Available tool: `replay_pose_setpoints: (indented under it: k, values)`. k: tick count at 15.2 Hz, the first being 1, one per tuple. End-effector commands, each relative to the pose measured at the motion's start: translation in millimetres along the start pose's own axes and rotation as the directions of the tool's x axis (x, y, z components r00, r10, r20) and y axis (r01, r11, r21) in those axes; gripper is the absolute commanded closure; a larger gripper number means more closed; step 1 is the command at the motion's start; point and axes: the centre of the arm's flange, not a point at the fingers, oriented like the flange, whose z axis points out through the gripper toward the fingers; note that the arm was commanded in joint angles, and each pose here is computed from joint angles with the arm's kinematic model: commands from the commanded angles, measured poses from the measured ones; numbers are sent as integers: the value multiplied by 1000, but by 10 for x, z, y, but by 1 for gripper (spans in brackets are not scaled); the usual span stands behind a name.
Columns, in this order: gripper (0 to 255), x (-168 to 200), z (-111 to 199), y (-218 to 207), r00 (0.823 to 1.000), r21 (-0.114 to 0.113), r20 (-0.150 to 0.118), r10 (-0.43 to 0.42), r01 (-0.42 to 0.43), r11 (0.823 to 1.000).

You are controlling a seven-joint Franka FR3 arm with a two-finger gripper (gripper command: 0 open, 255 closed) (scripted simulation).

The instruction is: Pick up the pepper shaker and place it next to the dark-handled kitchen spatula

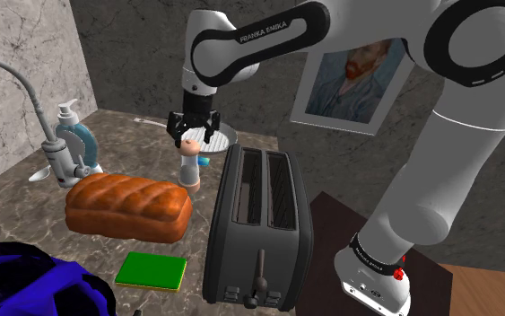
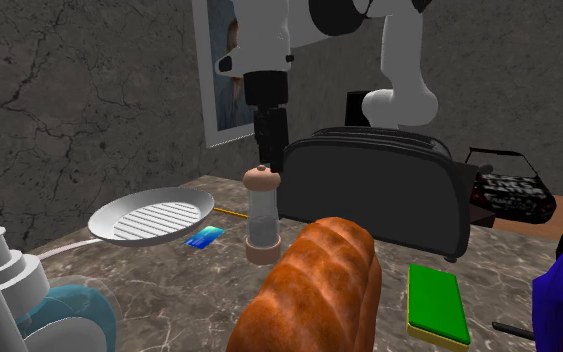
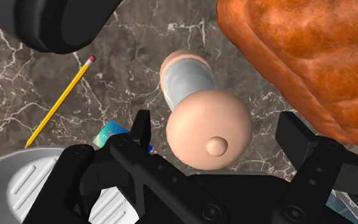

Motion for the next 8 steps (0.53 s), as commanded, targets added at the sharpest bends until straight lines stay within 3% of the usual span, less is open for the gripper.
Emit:
replay_pose_setpoints:
  k: [1, 3, 8]
  values:
    - [0, 11, 107, -4, 1000, 1, -1, 1, -1, 1000]
    - [0, 11, 243, -4, 1000, 1, -1, 1, -1, 1000]
    - [0, 11, 243, -4, 1000, 1, -1, 1, -1, 1000]
